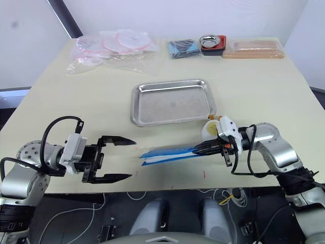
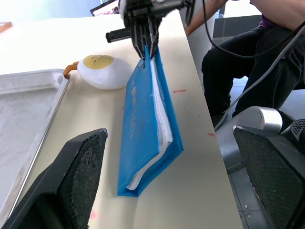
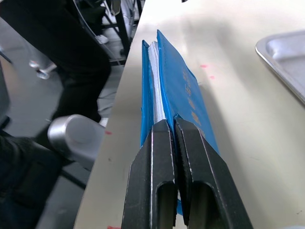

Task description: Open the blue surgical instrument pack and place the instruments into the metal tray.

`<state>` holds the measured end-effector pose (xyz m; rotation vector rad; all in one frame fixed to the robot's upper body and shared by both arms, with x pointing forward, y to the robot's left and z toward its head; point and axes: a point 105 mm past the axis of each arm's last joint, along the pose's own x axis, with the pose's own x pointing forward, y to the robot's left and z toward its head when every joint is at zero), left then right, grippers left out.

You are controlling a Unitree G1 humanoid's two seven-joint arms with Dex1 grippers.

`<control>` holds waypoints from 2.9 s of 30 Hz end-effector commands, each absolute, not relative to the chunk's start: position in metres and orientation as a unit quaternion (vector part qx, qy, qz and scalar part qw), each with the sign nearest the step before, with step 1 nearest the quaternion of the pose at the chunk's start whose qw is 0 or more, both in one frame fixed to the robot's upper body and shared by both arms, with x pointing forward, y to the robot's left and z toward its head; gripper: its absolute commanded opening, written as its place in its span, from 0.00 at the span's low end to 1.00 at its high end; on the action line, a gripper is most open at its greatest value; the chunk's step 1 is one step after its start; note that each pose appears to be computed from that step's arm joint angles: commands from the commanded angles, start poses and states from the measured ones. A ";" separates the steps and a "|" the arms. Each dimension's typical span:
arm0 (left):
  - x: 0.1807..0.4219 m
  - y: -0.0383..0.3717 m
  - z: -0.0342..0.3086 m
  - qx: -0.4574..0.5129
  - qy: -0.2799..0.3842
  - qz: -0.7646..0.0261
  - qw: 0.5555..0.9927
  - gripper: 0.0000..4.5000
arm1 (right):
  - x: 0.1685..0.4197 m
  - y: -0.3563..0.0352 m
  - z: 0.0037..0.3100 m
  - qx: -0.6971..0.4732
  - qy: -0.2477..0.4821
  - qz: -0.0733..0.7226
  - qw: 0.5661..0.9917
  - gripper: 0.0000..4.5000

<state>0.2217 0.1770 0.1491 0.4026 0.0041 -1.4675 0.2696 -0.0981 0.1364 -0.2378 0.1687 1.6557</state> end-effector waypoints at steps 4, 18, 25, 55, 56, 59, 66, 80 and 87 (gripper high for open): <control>0.234 0.177 0.154 0.171 -0.023 -0.648 0.741 1.00 | 0.292 -0.091 0.142 -0.054 0.117 0.712 0.691 0.01; 0.275 0.162 0.130 0.100 -0.035 -0.645 0.757 1.00 | 0.303 -0.088 0.138 -0.041 0.145 0.702 0.696 0.01; 0.280 0.150 0.124 0.081 -0.036 -0.670 0.737 1.00 | 0.305 -0.088 0.140 -0.026 0.156 0.696 0.700 0.01; 0.281 0.145 0.111 0.081 -0.029 -0.669 0.738 0.00 | 0.312 -0.121 0.163 -0.014 0.092 0.640 0.763 0.75; 0.280 0.144 0.110 0.082 -0.027 -0.670 0.738 0.00 | 0.313 -0.128 0.164 -0.007 0.088 0.629 0.772 0.83; 0.280 0.143 0.110 0.082 -0.029 -0.667 0.740 0.00 | 0.316 -0.141 0.164 -0.003 0.080 0.608 0.790 0.99; 0.280 0.143 0.108 0.089 -0.029 -0.666 0.740 0.00 | 0.332 -0.173 0.146 0.002 0.101 0.526 0.844 0.99; 0.283 0.142 0.105 0.099 -0.031 -0.667 0.738 0.00 | 0.322 -0.172 0.108 0.054 0.206 0.505 0.836 0.94; 0.282 0.144 0.103 0.099 -0.026 -0.670 0.735 0.00 | 0.319 -0.173 0.118 0.069 0.187 0.510 0.837 0.29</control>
